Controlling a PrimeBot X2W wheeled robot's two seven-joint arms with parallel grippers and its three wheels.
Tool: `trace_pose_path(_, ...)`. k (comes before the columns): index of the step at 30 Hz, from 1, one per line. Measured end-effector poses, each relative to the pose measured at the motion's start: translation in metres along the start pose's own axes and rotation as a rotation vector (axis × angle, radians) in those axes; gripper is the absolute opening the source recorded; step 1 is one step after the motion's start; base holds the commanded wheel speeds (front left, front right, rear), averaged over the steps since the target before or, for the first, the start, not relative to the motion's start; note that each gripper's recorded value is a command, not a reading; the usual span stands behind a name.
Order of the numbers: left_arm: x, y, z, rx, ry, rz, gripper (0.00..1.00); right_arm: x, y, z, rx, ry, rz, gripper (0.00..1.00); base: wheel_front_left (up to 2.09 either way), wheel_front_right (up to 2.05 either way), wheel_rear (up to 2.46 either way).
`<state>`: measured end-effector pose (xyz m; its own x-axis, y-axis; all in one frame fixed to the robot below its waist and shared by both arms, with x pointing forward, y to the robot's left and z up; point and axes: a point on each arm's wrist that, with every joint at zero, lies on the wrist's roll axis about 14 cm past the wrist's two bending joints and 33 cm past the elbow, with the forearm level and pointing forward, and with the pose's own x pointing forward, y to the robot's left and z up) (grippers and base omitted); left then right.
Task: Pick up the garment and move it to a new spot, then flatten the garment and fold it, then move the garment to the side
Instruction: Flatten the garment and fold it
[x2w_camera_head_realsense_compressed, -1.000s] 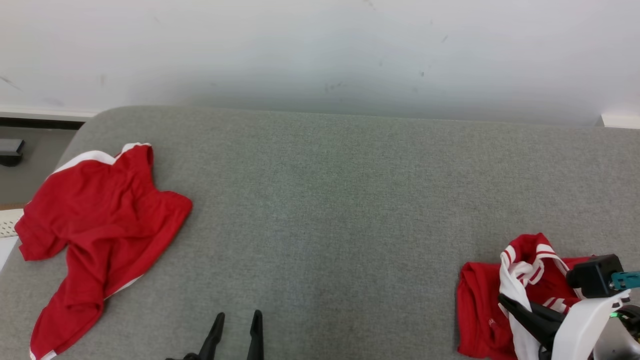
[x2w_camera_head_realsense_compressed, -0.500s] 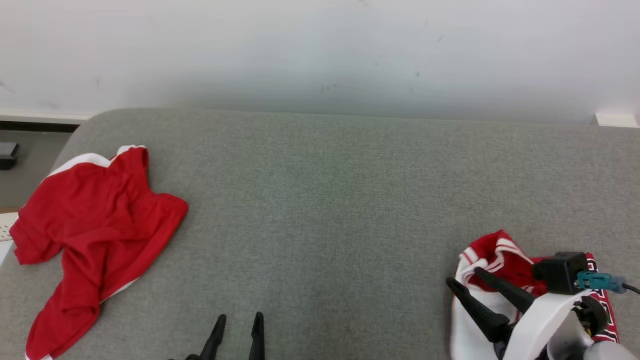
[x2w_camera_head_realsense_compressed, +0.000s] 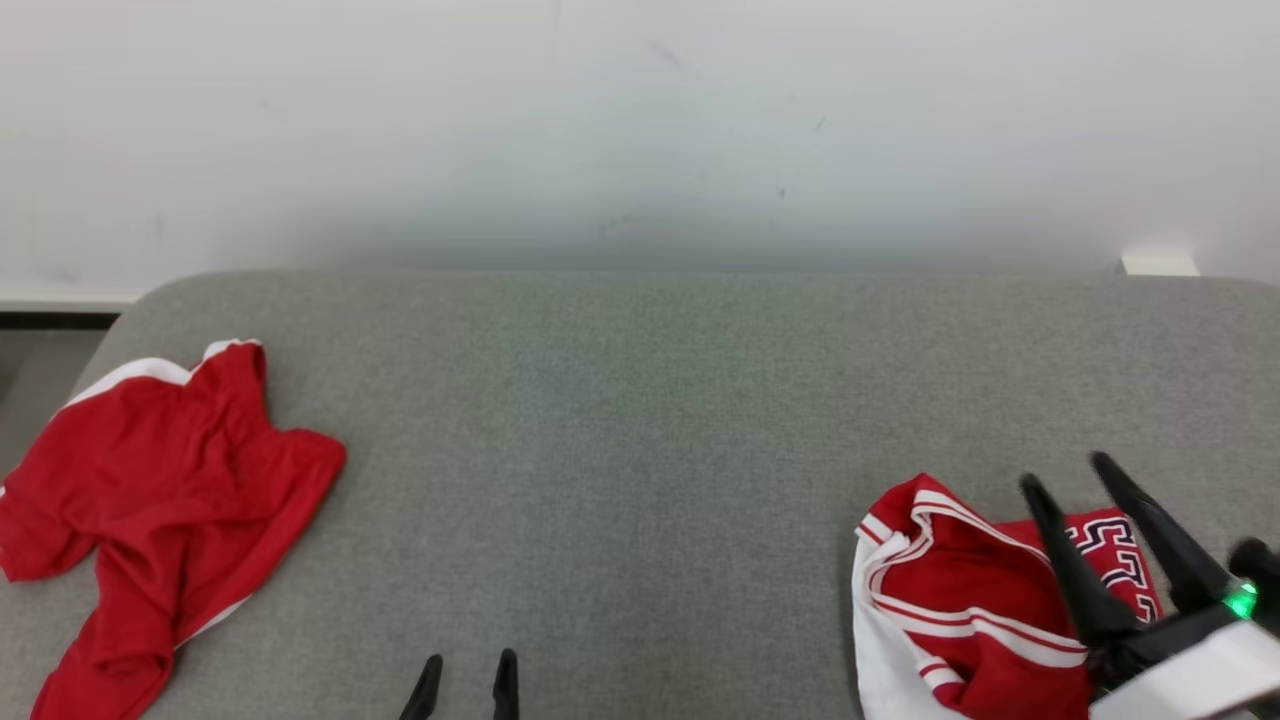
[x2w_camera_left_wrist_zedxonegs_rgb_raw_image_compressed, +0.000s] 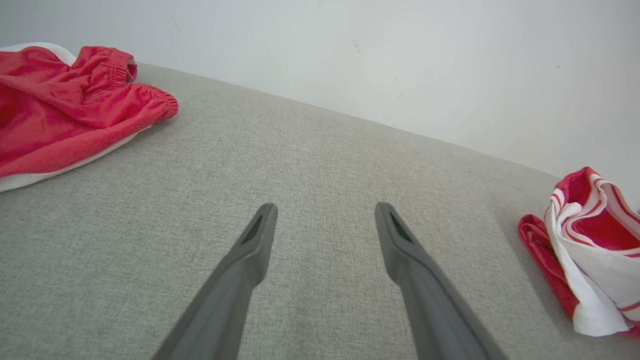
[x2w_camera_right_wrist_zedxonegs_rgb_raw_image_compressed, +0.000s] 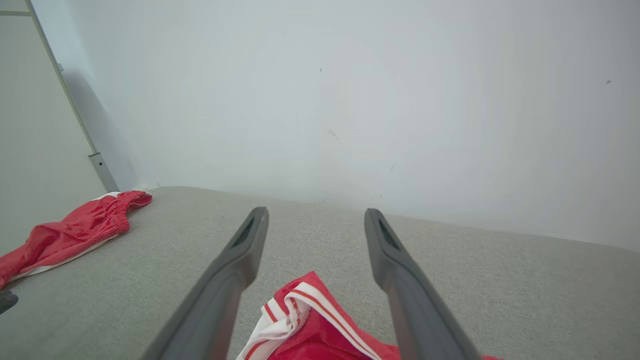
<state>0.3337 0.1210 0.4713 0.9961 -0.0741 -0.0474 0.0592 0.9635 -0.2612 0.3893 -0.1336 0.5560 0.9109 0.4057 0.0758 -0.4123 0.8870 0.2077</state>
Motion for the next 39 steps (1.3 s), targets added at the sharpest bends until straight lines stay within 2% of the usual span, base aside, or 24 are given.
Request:
trace_pose_path(4,-0.005,-0.002,0.003,0.004,-0.011,-0.008,1.0,-0.029,-0.034,0.007,-0.096,-0.056,-0.129,1.0,0.0,0.0,0.0)
trace_pose_path(10,-0.009,-0.002,0.009,0.016,-0.033,-0.011,1.0,-0.077,-0.077,0.004,-0.182,-0.1,-0.326,1.0,0.0,0.0,0.0)
trace_pose_path(15,-0.012,0.0,0.014,0.035,-0.052,-0.012,1.0,-0.113,-0.101,-0.017,-0.171,-0.062,-0.467,1.0,0.0,0.0,0.0)
trace_pose_path(20,-0.016,0.008,0.016,0.05,-0.06,0.004,1.0,-0.124,-0.105,-0.028,-0.157,-0.042,-0.511,1.0,0.0,0.0,0.0)
trace_pose_path(21,-0.016,0.009,0.017,0.051,-0.062,0.008,1.0,-0.124,-0.104,-0.028,-0.16,-0.043,-0.51,0.85,0.0,0.0,0.0)
trace_pose_path(22,-0.016,0.01,0.017,0.051,-0.063,0.011,1.0,-0.123,-0.103,-0.028,-0.158,-0.045,-0.508,0.46,0.0,0.0,0.0)
trace_pose_path(23,-0.017,0.011,0.017,0.051,-0.064,0.013,1.0,-0.121,-0.1,-0.029,-0.147,-0.045,-0.502,0.14,0.0,0.0,0.0)
trace_pose_path(24,-0.017,0.012,0.018,0.052,-0.064,0.014,1.0,-0.119,-0.097,-0.032,-0.141,-0.042,-0.491,0.0,0.0,0.0,0.0)
trace_pose_path(30,-0.018,0.015,0.016,0.053,-0.06,0.023,1.0,-0.091,-0.074,-0.047,-0.123,-0.001,-0.39,0.0,0.0,0.0,0.0)
trace_pose_path(39,-0.016,0.019,0.011,0.051,-0.042,0.032,1.0,-0.036,-0.012,-0.118,-0.08,0.208,-0.17,0.0,0.0,0.0,0.0)
